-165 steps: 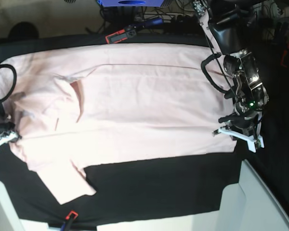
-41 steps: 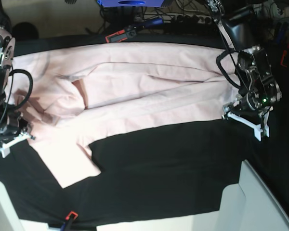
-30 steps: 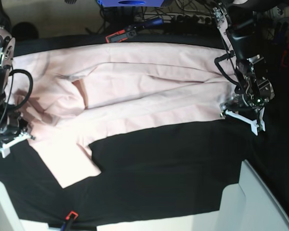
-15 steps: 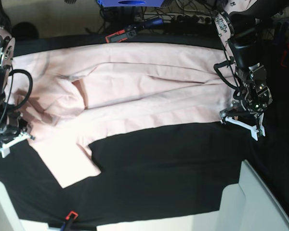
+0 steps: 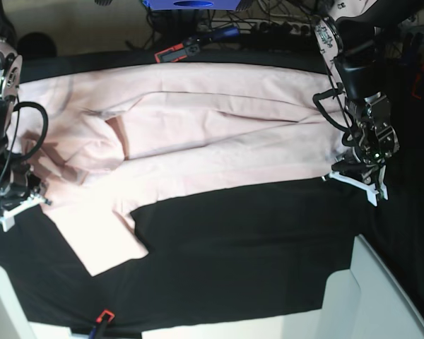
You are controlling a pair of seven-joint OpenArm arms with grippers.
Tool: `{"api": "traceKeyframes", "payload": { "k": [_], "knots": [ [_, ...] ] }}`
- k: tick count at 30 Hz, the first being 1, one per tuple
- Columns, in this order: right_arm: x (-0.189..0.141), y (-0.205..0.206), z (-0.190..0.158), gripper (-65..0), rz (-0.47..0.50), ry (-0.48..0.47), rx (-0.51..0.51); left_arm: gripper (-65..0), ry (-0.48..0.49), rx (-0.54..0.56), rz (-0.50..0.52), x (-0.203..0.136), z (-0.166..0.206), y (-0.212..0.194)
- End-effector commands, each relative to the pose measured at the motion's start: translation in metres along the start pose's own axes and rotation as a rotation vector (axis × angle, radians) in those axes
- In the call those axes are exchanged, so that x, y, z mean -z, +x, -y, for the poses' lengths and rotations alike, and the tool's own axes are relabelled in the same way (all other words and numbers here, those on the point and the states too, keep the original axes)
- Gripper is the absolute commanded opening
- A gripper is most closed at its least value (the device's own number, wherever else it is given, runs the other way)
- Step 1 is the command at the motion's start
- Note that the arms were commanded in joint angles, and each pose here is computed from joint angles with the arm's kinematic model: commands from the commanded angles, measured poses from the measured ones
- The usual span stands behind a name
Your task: Fold the T-shirt properly
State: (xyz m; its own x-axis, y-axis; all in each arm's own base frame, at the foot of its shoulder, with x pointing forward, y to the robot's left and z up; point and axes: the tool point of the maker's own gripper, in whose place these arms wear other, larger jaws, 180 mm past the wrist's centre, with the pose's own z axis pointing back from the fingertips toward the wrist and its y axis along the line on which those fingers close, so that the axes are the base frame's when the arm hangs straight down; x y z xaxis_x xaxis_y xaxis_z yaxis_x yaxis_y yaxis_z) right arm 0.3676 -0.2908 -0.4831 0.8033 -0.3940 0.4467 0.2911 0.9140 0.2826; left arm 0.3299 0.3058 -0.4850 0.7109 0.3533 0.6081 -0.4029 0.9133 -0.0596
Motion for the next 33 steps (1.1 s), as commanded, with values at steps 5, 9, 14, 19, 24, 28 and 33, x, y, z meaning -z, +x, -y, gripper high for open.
{"api": "traceKeyframes", "payload": {
  "k": [5, 9, 14, 19, 24, 28, 33],
  "knots": [
    [-0.009, 0.029, 0.000, -65.0, 0.066, 0.006, -0.005, -65.0, -0.029, 0.014, 0.087, -0.016, 0.016, 0.036],
    [-0.010, 0.031, 0.000, -65.0, 0.072, 0.007, -0.004, -65.0, -0.029, 0.026, 0.121, -0.034, 0.019, 0.061],
    [-0.018, 0.051, -0.007, -65.0, 0.129, 0.015, -0.033, -65.0, -0.029, 0.039, 0.212, -0.054, 0.023, 0.092],
    [-0.024, 0.063, -0.011, -65.0, 0.164, 0.020, -0.049, -65.0, -0.032, 0.041, 0.245, -0.060, 0.026, 0.101],
    [-0.026, 0.067, -0.010, -65.0, 0.171, 0.018, -0.052, -65.0, -0.034, 0.043, 0.280, -0.068, 0.028, 0.112],
    [-0.028, 0.070, -0.009, -65.0, 0.179, 0.016, -0.052, -65.0, -0.034, 0.045, 0.316, -0.076, 0.029, 0.124],
    [-0.040, 0.094, -0.018, -65.0, 0.251, 0.027, -0.079, -65.0, -0.040, 0.042, 0.354, -0.082, 0.033, 0.140]
  ]
}}
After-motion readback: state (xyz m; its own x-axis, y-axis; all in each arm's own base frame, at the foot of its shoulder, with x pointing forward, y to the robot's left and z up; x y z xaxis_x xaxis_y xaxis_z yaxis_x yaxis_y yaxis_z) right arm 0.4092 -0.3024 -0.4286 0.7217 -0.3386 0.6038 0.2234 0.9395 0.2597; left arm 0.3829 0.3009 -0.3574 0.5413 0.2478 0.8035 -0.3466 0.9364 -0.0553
